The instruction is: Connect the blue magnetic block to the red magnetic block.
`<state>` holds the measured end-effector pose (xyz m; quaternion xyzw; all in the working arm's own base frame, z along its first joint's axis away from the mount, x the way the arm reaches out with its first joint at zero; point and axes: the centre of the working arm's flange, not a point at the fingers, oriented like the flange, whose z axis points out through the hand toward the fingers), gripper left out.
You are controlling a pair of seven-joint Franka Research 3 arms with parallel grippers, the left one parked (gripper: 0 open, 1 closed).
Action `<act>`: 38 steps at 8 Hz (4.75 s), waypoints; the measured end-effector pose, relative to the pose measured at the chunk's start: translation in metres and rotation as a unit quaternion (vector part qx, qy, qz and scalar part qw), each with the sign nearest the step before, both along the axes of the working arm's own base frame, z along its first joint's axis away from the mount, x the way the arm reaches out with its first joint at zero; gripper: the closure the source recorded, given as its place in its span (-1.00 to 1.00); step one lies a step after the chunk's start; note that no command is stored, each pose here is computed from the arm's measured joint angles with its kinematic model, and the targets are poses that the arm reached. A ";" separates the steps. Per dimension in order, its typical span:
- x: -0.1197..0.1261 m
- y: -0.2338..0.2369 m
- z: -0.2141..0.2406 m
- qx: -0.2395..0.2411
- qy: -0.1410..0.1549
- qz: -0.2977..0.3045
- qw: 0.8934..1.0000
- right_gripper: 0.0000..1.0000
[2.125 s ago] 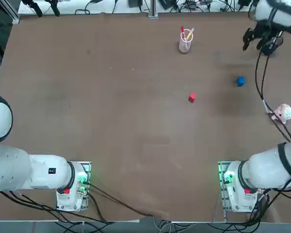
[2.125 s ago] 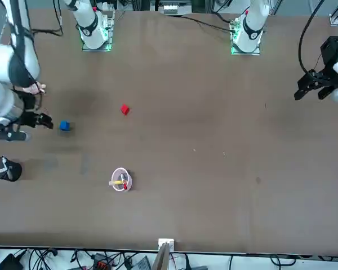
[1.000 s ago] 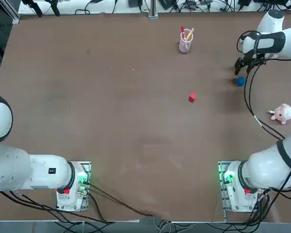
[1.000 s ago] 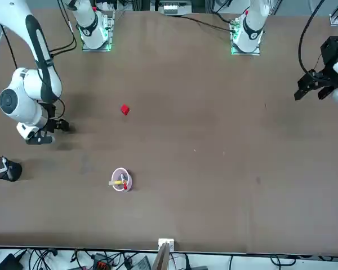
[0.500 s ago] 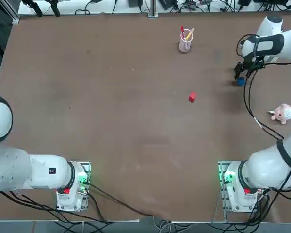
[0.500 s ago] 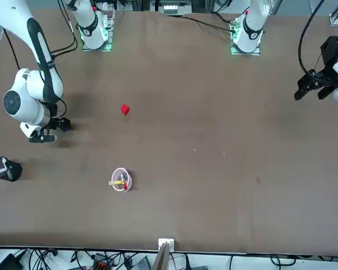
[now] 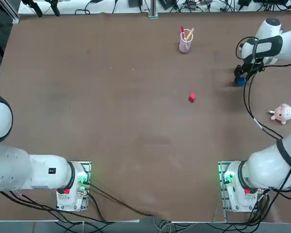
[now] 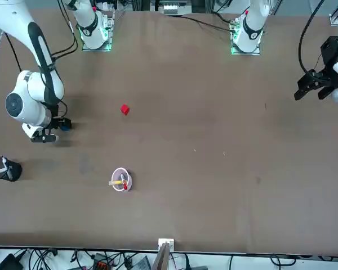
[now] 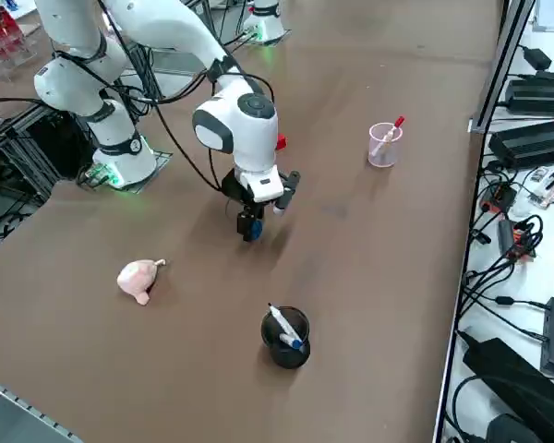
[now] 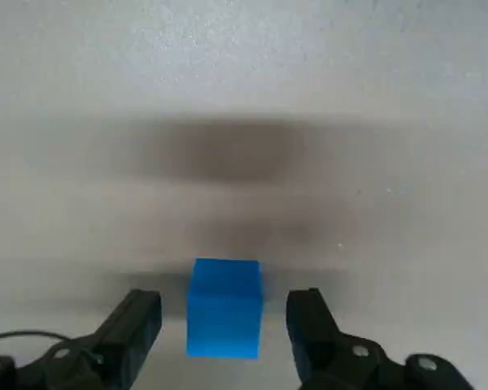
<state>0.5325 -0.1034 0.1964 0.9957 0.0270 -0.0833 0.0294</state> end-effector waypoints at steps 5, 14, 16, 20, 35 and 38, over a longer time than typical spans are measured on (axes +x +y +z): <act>0.009 0.002 0.010 0.000 -0.009 0.003 1.000 0.06; 0.064 0.124 0.128 0.000 -0.029 0.043 0.999 0.06; 0.062 0.151 0.096 -0.002 -0.007 0.058 0.998 0.06; 0.058 0.159 0.023 -0.001 -0.008 0.058 0.998 0.06; 0.048 0.237 0.123 -0.004 -0.021 -0.010 1.000 -1.00; 0.010 0.323 0.110 -0.011 -0.021 -0.108 0.994 -1.00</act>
